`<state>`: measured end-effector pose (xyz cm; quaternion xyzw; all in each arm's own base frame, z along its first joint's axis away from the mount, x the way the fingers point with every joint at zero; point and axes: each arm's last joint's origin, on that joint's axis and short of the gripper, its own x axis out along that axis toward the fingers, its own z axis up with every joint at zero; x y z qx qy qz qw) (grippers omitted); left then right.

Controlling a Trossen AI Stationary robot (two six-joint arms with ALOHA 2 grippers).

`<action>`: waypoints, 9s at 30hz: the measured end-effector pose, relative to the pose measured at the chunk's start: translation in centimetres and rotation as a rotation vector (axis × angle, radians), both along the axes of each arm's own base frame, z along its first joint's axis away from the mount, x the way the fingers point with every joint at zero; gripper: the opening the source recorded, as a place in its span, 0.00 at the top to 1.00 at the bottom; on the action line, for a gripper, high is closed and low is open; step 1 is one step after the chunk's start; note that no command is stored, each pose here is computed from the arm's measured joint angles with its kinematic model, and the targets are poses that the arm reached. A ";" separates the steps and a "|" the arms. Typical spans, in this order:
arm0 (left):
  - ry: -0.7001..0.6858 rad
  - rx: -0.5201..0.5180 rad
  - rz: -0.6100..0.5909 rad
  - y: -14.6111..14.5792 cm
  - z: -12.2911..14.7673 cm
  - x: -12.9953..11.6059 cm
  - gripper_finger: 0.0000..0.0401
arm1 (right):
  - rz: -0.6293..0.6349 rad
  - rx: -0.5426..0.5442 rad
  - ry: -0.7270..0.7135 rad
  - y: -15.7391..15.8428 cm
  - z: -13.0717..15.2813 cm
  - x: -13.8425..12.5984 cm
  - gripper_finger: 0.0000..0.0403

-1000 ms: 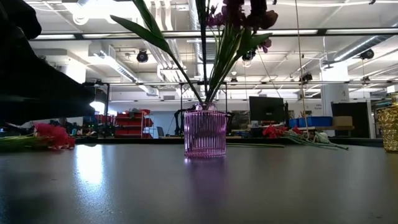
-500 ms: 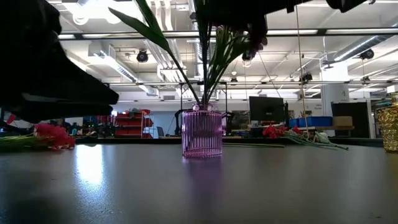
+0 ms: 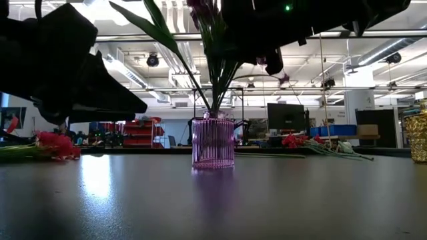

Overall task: Sort flowers into vase by color
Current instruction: Put the violet flowers into the violet vase, then put the top right red flowers into the yellow vase, then put the right white flower into the yellow vase

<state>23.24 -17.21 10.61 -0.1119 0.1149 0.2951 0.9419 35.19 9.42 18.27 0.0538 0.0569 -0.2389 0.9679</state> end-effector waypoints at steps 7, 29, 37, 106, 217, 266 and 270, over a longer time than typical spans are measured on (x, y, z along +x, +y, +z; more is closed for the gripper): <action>0.070 -0.009 -0.044 1.2 2.7 -1.5 0.43 | 0.028 0.005 0.039 0.0 -0.1 -0.2 0.72; 0.209 -0.103 -0.011 3.3 3.6 -3.9 0.43 | 0.131 0.103 0.411 -0.6 2.7 -2.7 0.35; 0.237 -0.096 -0.015 3.4 3.5 -4.1 0.43 | 0.158 0.177 0.799 -0.7 5.1 -4.3 0.34; 0.211 -0.155 -0.085 2.4 3.8 -4.0 0.43 | -0.971 0.740 0.866 -34.5 -3.6 -13.1 0.55; 0.185 0.171 0.042 8.0 13.1 -2.7 0.43 | 0.353 0.275 0.060 -9.9 9.6 -30.6 0.82; 0.297 0.205 0.110 11.2 12.4 -3.1 0.43 | -0.763 0.322 0.577 -20.0 18.6 -17.9 0.60; 0.315 0.163 0.042 10.8 12.3 -3.1 0.43 | -0.809 0.470 0.649 -25.1 16.3 -17.3 0.62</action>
